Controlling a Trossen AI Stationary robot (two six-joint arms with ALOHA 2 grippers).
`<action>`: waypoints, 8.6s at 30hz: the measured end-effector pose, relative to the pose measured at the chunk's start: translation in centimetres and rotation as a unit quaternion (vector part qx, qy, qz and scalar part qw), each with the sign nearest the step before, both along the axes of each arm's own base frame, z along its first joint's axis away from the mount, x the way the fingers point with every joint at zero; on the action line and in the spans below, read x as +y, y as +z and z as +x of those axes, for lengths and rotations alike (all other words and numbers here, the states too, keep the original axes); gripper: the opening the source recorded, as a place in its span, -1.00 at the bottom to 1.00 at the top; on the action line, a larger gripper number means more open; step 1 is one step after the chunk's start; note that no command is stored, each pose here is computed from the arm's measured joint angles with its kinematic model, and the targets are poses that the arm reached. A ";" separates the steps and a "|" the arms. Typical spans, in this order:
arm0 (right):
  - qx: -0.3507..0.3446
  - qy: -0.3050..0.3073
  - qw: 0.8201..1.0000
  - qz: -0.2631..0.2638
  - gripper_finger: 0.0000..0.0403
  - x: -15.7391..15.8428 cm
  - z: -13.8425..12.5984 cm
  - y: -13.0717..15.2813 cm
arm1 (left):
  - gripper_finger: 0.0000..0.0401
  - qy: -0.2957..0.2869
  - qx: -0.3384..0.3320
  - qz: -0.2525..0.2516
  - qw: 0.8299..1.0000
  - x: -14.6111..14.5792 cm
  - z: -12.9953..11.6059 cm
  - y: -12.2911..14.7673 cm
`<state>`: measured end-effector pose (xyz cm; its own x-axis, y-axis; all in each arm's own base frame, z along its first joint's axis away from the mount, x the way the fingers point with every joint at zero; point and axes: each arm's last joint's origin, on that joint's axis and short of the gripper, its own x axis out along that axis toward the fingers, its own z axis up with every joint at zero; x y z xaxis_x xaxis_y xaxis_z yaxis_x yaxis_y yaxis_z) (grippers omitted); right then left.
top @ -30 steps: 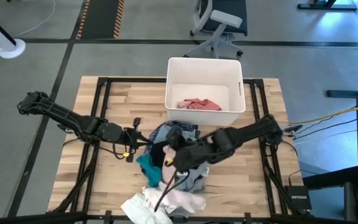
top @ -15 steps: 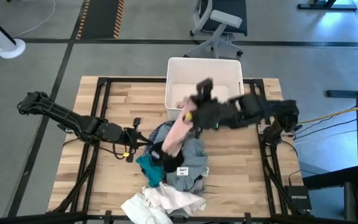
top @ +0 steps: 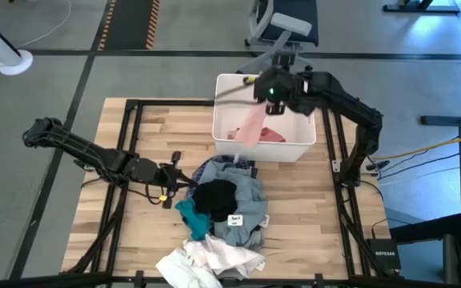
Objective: Sort clothes
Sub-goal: Put the orange sock into the white laundry bin, then put the white underwear into the white laundry bin
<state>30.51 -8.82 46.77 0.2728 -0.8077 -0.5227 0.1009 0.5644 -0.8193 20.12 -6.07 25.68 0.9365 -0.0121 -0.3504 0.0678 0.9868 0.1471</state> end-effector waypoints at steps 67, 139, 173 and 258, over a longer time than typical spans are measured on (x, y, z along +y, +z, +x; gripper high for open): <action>0.100 0.325 0.910 0.239 0.22 29.2 -3.7 -21.2 | -1.00 -0.020 -0.051 -0.045 0.997 -1.1 0.0 1.0; -0.091 0.466 0.866 0.156 0.22 23.3 9.9 -35.6 | -1.00 0.057 0.013 -0.149 0.987 -0.2 -2.1 0.6; 0.074 0.398 0.909 0.102 0.22 24.6 10.5 -27.8 | -1.00 0.089 0.170 -0.219 0.957 -1.4 -4.2 1.0; 0.044 0.224 0.971 0.074 0.22 27.3 2.4 -34.9 | -0.42 0.415 0.439 -0.196 0.772 -6.3 -3.0 -8.8</action>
<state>32.91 18.53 11.88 0.5275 -0.5330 -0.6616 -0.2486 0.6478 -0.7201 17.13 -12.34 16.93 0.0817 0.1989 -0.9766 -0.7082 0.7011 0.0835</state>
